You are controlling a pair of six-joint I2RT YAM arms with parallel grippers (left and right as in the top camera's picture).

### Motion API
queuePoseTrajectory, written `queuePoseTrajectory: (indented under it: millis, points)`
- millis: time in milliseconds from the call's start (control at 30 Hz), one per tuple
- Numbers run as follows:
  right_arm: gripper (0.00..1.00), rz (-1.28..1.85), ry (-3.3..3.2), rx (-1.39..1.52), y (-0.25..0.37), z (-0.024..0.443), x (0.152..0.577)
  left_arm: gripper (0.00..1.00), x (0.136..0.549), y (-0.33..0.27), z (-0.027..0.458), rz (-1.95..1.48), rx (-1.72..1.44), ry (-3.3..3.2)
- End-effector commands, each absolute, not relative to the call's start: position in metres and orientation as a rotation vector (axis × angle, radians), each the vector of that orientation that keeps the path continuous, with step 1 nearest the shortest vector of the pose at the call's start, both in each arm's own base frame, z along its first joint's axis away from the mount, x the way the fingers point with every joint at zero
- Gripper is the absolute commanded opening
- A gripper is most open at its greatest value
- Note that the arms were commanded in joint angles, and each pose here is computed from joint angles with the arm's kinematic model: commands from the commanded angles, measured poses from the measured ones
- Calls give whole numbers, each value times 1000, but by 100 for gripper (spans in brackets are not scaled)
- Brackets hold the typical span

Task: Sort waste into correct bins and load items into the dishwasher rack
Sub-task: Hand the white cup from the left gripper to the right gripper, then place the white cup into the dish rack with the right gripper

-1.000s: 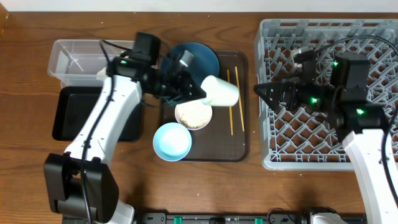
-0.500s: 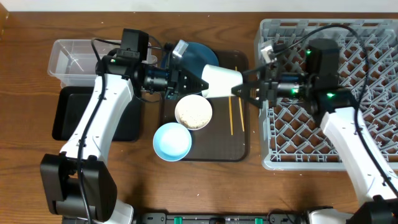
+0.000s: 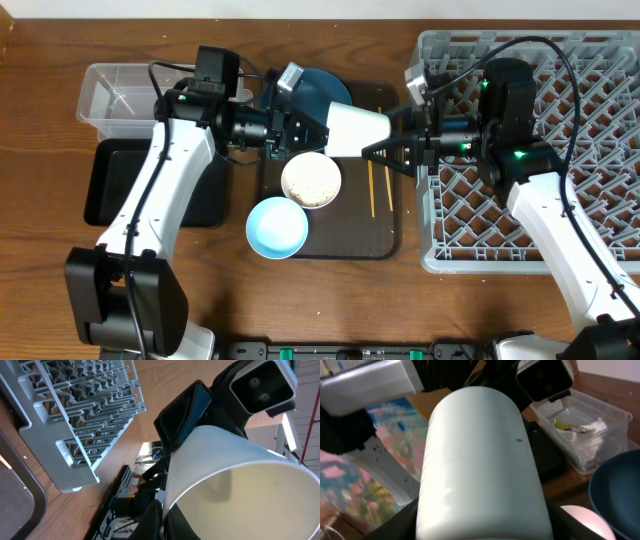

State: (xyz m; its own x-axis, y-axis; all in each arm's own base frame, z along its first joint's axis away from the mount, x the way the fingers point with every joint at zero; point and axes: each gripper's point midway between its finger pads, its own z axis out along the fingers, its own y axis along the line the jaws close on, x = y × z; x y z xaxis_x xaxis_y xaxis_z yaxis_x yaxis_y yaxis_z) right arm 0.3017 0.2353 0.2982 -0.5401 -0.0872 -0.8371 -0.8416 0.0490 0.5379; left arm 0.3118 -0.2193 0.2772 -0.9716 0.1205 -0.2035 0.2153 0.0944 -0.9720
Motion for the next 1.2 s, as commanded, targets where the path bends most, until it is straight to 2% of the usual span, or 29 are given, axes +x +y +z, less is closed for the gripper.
queuePoseTrajectory:
  millis: [0, 300, 333, 500, 800, 900, 1000, 1167]
  points:
    - [44, 1566, 1685, -966, 239, 303, 299, 7, 310, -221, 288, -2067, 398, 2218]
    - [35, 1550, 1654, -921, 231, 320, 312, 17, 310, -221, 288, -2066, 398, 2218]
    - [35, 1544, 1663, -890, 226, 322, 318, 22, 310, -221, 288, -2066, 398, 2218]
    - [37, 1453, 1781, -602, 180, 318, 360, 24, 313, -221, 283, -2024, 388, 2246]
    - [35, 1318, 1938, -231, 115, 296, 395, 28, 331, -213, 245, -1712, 310, 2430]
    - [29, 1166, 2070, -107, 100, 276, 403, 28, 337, -206, 229, -1577, 272, 2503]
    - [34, 881, 2245, -7, 78, 260, 405, 28, 343, -196, 210, -1413, 222, 2588]
    - [38, 455, 2389, 69, 51, 275, 397, 28, 349, -178, 188, -1189, 161, 2686]
